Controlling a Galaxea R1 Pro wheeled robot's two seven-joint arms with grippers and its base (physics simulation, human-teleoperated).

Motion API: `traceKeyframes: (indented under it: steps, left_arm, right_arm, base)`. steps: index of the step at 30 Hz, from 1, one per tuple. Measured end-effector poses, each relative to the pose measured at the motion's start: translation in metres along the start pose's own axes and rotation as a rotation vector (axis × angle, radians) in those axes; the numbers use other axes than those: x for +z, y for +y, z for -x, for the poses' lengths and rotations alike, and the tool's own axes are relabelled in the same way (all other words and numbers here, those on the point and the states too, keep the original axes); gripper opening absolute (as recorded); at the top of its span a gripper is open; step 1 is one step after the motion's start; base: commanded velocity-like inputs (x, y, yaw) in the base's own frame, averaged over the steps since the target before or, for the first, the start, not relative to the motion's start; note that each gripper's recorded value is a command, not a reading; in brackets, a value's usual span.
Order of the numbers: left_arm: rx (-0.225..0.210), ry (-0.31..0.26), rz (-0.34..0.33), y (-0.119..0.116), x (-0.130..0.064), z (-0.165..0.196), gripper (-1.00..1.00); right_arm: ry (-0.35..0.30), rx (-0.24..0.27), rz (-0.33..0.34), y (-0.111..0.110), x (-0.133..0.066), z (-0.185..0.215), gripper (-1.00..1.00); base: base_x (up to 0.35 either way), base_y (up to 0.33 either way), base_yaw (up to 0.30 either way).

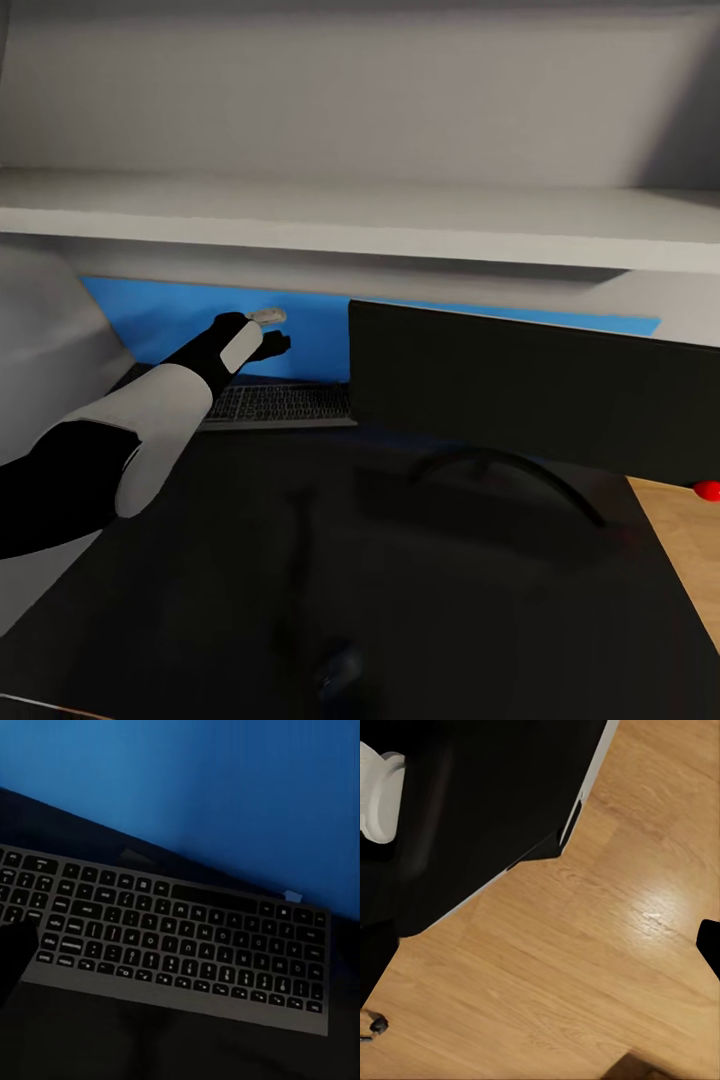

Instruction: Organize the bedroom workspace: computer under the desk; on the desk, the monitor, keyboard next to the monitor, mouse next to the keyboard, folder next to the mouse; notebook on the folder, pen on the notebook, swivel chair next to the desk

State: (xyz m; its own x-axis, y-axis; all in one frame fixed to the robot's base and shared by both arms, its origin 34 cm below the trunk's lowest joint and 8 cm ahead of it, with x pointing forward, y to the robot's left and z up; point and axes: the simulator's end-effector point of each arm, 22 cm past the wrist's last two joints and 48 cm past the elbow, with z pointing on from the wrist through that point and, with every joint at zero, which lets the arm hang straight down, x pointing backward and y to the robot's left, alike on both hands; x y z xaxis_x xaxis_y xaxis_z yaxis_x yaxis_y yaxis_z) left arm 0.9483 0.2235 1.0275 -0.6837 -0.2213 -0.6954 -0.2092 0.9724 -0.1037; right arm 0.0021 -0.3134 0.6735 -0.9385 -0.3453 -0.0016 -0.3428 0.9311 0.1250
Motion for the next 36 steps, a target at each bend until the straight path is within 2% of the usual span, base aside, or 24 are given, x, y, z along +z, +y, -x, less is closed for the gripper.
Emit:
traceKeyframes:
  steps: [20, 27, 36]
  left_arm:
    - [-0.003, 0.031, 0.019, 0.010, 0.019, -0.016, 1.00]
    - [0.014, 0.034, 0.027, 0.007, 0.025, -0.022, 1.00]
    - [0.008, 0.054, 0.025, 0.008, 0.033, -0.032, 1.00]
  right_arm:
    - [0.030, 0.004, 0.011, 0.004, -0.003, -0.010, 1.00]
    - [0.041, 0.005, 0.015, 0.005, -0.004, -0.013, 1.00]
    - [0.054, 0.007, 0.020, 0.007, -0.006, -0.018, 1.00]
  base:
    - [0.000, 0.000, 0.000]
    - [0.000, 0.000, 0.000]
    - [0.000, 0.000, 0.000]
